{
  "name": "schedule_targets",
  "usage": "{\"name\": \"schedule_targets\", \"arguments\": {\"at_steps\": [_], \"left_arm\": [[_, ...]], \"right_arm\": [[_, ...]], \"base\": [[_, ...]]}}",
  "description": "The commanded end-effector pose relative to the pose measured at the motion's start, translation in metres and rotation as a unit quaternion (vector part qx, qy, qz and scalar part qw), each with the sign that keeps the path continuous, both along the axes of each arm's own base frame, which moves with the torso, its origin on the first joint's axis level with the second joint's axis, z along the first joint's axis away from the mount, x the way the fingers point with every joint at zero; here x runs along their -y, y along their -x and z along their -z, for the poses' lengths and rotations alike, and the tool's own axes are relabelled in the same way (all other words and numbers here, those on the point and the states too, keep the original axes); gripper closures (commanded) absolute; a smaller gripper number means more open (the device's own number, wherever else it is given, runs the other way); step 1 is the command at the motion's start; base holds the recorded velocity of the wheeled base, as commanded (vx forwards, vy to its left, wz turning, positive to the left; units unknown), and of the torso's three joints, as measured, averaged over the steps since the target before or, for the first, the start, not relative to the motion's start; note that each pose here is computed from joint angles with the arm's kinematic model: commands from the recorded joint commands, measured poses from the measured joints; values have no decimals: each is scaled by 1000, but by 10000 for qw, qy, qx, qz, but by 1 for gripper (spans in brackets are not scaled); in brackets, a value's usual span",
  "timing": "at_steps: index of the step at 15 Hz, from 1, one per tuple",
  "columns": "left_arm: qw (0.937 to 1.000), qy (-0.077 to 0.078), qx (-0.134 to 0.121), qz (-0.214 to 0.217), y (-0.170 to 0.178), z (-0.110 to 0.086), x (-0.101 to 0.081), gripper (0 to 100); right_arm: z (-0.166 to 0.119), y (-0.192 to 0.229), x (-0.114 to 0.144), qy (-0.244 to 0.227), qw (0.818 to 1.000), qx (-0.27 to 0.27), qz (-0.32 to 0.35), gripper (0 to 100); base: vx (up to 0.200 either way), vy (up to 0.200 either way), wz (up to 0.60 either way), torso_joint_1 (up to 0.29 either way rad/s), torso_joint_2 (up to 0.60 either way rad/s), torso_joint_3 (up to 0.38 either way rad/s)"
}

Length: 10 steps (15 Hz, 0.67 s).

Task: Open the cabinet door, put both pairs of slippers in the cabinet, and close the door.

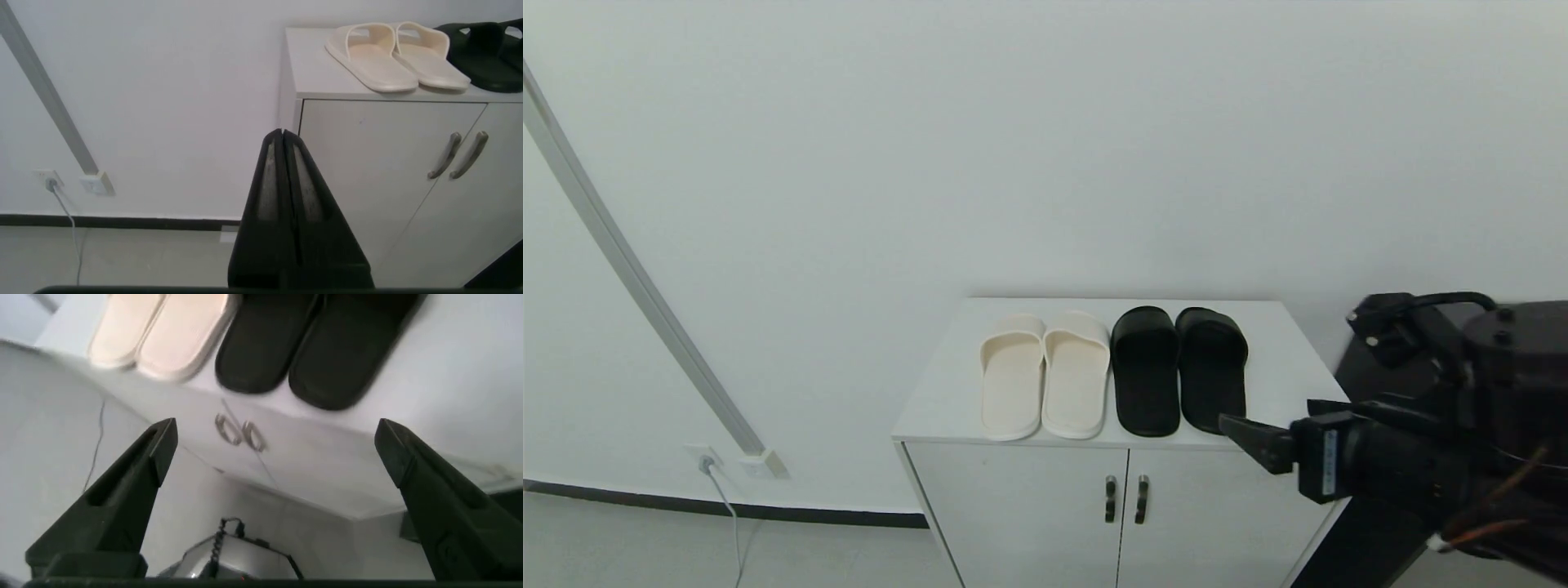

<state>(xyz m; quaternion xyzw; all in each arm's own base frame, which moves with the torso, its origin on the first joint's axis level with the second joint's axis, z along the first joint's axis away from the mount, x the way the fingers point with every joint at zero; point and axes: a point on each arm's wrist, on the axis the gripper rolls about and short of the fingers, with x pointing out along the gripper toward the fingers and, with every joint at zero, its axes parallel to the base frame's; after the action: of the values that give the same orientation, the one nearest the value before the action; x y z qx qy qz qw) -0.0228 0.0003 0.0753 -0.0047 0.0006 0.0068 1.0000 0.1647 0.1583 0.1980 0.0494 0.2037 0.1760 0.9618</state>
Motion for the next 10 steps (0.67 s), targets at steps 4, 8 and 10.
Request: {"name": "schedule_targets", "arguments": {"at_steps": [4, 8, 10], "left_arm": [[10000, 7, -1, -1, 0, 0, 0, 100], [10000, 7, -1, -1, 0, 0, 0, 100], [10000, 15, -1, -1, 0, 0, 0, 100]], "right_arm": [[38, -60, -57, 422, 9958, -5, 814, 0], [49, -90, -75, 459, 9904, 192, 1293, 0], [51, -99, -80, 472, 9879, 259, 1456, 0]], "base": [[0, 0, 0, 0, 0, 0], [0, 0, 0, 0, 0, 0], [0, 0, 0, 0, 0, 0]]}}
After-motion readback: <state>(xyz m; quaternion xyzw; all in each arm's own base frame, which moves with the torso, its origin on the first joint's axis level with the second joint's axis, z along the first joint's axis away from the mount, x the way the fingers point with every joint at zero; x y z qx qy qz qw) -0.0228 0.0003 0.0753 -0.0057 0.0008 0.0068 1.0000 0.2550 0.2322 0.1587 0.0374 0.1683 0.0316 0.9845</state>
